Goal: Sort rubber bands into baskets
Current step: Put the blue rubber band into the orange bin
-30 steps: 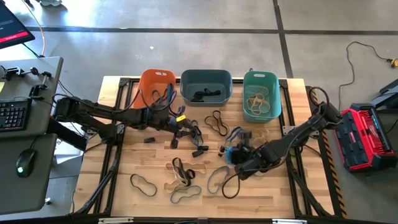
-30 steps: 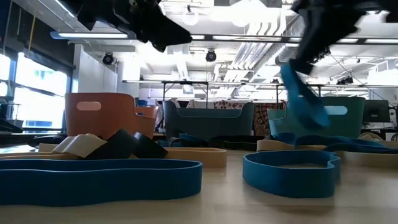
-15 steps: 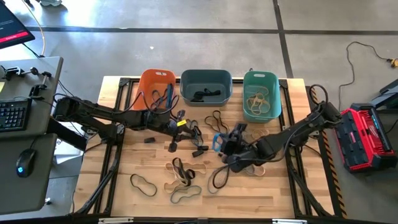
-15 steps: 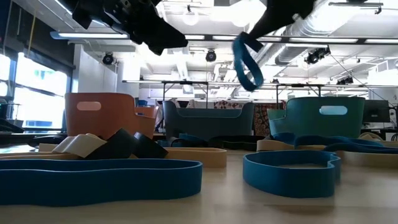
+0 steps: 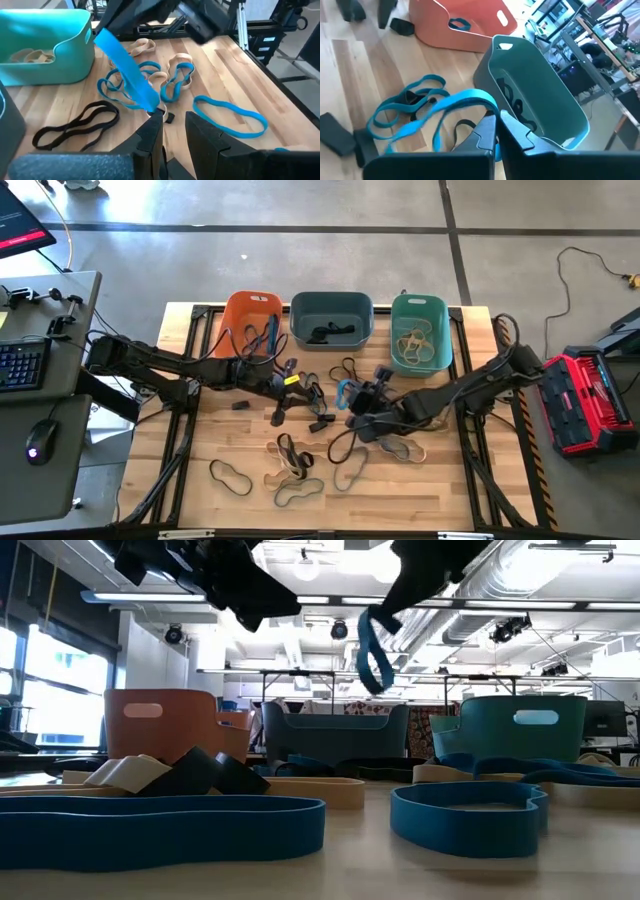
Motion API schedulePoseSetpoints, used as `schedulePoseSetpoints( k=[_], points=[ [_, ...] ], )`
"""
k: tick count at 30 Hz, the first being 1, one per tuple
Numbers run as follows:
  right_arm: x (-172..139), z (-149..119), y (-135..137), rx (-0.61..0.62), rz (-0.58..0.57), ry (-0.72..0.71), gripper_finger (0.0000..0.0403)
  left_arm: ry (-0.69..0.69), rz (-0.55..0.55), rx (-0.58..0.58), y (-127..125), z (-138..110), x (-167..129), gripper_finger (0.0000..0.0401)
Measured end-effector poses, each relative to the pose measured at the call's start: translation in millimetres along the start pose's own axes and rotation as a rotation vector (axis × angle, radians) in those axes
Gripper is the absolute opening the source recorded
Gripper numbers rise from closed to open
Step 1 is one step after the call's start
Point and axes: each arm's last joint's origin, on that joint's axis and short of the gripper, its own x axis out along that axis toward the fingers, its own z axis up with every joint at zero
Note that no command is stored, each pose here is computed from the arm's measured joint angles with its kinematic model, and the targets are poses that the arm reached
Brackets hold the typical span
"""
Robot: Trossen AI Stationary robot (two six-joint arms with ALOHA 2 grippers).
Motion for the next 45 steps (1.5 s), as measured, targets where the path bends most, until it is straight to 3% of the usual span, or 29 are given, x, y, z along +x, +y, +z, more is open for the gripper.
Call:
schedulePoseSetpoints(
  k=[12, 18, 24, 29, 38, 45],
  points=[
    [34.1, 4.5, 21.6, 0.019, -0.027, -0.038, 0.0, 0.067, 0.174, -0.134, 4.2, -9.0, 4.2, 0.008],
    [34.2, 11.9, 20.9, 0.026, -0.037, -0.084, 0.0, 0.107, 0.238, -0.171, 6.0, -21.9, 20.8, 0.0132],
    [33.9, 13.8, 21.2, 0.015, -0.031, -0.095, 0.0, 0.056, 0.223, -0.171, 7.0, -24.5, 34.6, 0.0189],
    [33.9, 13.8, 21.2, 0.015, -0.029, -0.095, 0.0, -0.011, 0.219, -0.171, 7.7, -18.4, 35.5, 0.0212],
    [28.9, 15.3, 25.1, 0.028, -0.009, -0.116, 0.0, -0.032, 0.197, -0.179, 6.8, -16.4, 35.6, 0.0193],
    [28.5, 15.4, 26.6, 0.027, 0.036, -0.115, 0.0, -0.033, 0.201, -0.117, 7.8, -15.7, 35.5, 0.0107]
  ],
)
